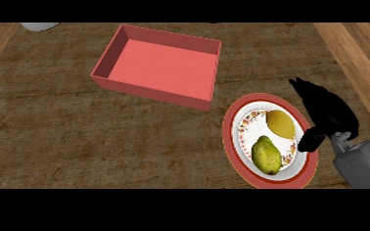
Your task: Pick the lemon from the plate and place it in the cardboard box
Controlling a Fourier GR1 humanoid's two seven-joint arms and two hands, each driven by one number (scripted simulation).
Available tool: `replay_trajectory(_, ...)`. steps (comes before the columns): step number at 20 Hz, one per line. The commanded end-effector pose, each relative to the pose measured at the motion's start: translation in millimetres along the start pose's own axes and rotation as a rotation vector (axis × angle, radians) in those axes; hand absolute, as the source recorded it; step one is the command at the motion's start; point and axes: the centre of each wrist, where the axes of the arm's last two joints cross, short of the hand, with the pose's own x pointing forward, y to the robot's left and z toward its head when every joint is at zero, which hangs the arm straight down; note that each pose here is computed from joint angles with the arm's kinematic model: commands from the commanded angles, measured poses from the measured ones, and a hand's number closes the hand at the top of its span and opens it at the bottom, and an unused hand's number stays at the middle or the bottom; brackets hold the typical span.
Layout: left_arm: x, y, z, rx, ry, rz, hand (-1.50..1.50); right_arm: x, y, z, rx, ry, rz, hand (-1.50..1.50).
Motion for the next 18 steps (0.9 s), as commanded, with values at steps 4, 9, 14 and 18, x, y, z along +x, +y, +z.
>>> replay_trajectory(4,121,-37,-12,-0.093,-0.547,0.216,0.00,19,-3,-4,-0.008,0.017,0.005,-1.50)
replay_trajectory(9,122,-41,-9,-0.104,-0.552,0.235,0.00,29,0,-4,0.001,0.022,0.002,-1.50)
replay_trajectory(14,118,-38,-10,-0.109,-0.546,0.228,0.00,33,5,-4,-0.004,0.033,-0.004,-1.50)
replay_trajectory(18,121,-40,-8,-0.097,-0.550,0.238,0.00,40,13,-4,0.004,0.033,0.003,-1.50)
